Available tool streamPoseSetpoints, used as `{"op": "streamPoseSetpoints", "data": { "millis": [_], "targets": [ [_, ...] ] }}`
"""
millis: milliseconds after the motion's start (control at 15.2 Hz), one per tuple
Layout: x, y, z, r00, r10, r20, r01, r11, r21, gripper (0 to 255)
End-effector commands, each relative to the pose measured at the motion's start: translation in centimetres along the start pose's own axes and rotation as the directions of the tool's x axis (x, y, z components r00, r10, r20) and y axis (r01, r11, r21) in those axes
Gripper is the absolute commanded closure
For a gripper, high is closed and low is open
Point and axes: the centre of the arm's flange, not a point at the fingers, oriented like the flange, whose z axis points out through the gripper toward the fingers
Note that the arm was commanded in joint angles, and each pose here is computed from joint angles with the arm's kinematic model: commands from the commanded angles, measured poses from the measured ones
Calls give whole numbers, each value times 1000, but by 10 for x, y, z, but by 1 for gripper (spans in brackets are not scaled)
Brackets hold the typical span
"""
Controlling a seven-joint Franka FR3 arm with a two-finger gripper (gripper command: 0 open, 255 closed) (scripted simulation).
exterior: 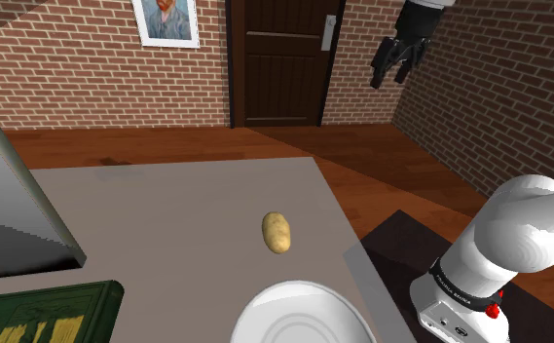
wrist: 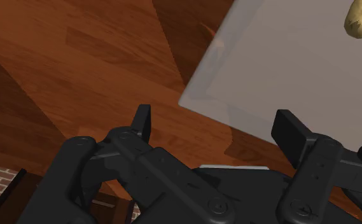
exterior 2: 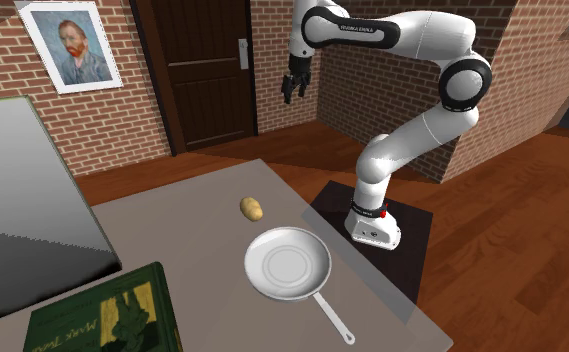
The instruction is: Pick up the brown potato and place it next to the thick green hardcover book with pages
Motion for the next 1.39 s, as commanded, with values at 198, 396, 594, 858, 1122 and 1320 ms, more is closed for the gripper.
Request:
{"op": "streamPoseSetpoints", "data": {
  "millis": [198, 396, 594, 858, 1122, 1320],
  "targets": [
    [-3, -29, 26, 1000, 18, 19, -18, 1000, 4, 0],
    [-7, -57, 52, 999, 36, 38, -36, 999, 8, 0],
    [-10, -86, 77, 997, 53, 57, -54, 998, 11, 0],
    [-14, -125, 111, 994, 77, 82, -78, 997, 15, 0],
    [-18, -164, 145, 989, 100, 108, -102, 995, 18, 0],
    [-21, -194, 170, 985, 117, 127, -120, 993, 20, 0]
  ]
}}
